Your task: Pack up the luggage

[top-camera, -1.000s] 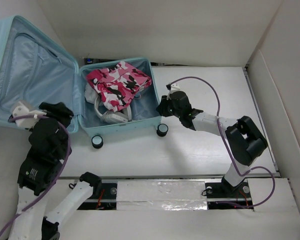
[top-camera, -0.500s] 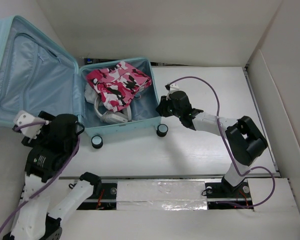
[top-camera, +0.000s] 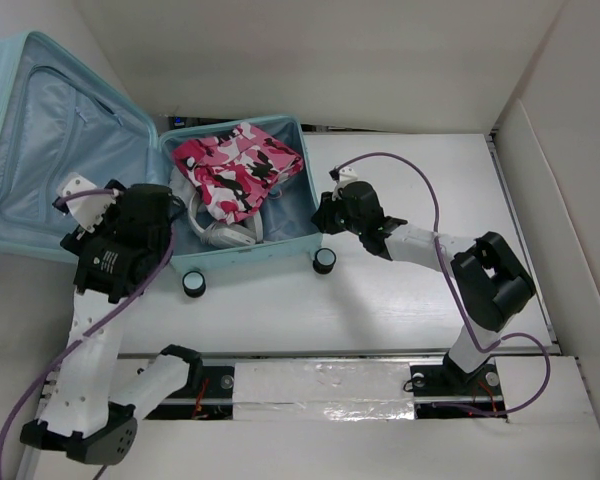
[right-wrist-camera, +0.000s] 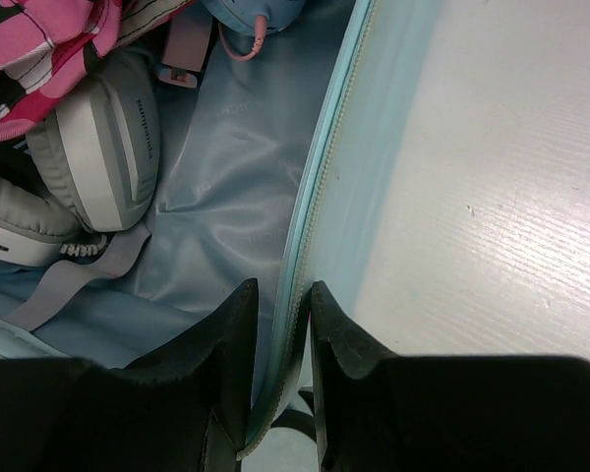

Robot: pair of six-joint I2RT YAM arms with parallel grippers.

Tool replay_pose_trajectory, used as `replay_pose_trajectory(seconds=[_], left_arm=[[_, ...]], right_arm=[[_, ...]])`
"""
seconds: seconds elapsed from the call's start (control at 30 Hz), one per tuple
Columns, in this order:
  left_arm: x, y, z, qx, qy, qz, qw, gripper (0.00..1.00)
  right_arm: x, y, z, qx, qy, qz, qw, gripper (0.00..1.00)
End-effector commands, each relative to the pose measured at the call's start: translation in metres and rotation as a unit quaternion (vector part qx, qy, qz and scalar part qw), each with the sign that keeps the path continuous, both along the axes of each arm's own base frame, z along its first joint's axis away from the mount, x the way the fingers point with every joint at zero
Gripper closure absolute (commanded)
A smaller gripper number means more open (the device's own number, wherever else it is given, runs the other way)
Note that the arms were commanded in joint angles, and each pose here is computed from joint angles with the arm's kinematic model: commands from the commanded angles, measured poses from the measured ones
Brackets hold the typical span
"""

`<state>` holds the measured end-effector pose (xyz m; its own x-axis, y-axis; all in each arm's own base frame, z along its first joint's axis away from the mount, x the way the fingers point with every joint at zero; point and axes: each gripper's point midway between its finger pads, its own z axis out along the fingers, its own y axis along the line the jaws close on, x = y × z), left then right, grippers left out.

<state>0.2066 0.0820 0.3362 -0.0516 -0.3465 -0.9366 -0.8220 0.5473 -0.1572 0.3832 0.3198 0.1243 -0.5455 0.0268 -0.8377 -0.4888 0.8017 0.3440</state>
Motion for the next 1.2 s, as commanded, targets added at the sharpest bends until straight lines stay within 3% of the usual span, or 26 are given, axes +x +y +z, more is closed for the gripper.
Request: replay_pose_trajectory(seconds=[0.0,0.07,0.1,0.23,0.33,0.43,0.57,0.8,0.9,0.97,1.1,1.17], left_arm=[[0.037,0.003,-0.016,-0.043,0.034,-0.015,0.998,0.21],[0.016,0.036,-0.026,-0.063,0.029,0.035,0.997,0.26],[0.025,0.045,-0.008,-0.045,-0.028,0.021,0.998,0.25],[-0.015,0.067,-0.011,-0.01,0.011,0.071,0.997,0.23],[-0.014,0.066,-0.028,-0.027,0.029,0.08,0.996,0.23],[-0.023,0.074,-0.015,-0.004,0.034,0.105,0.994,0.25],[-0.019,0.088,-0.041,0.008,0.1,0.136,0.986,0.26],[0.005,0.105,-0.039,0.012,0.12,0.145,0.982,0.29],[-0.001,0.124,-0.056,-0.023,0.133,0.166,0.977,0.42],[0.006,0.124,-0.065,-0.034,0.128,0.154,0.979,0.46],[0.009,0.127,-0.054,-0.026,0.11,0.159,0.981,0.72],[0.013,0.125,-0.052,-0.029,0.101,0.15,0.983,0.81]], right_arm=[[-0.073,0.057,0.005,0.049,0.027,0.201,0.978,1.0],[-0.07,0.053,0.007,0.047,0.023,0.195,0.979,1.0],[-0.07,0.052,0.01,0.049,0.018,0.194,0.98,1.0],[-0.069,0.053,0.007,0.055,0.025,0.198,0.978,1.0],[-0.068,0.053,0.001,0.051,0.031,0.198,0.978,1.0],[-0.066,0.052,-0.001,0.045,0.03,0.193,0.98,1.0],[-0.066,0.052,0.0,0.046,0.03,0.196,0.979,1.0],[-0.066,0.053,0.0,0.045,0.029,0.197,0.979,1.0],[-0.065,0.052,-0.003,0.041,0.031,0.195,0.979,1.0],[-0.065,0.052,-0.005,0.039,0.033,0.195,0.979,1.0],[-0.063,0.053,-0.007,0.039,0.033,0.193,0.98,1.0],[-0.062,0.054,-0.014,0.035,0.042,0.194,0.98,1.0]])
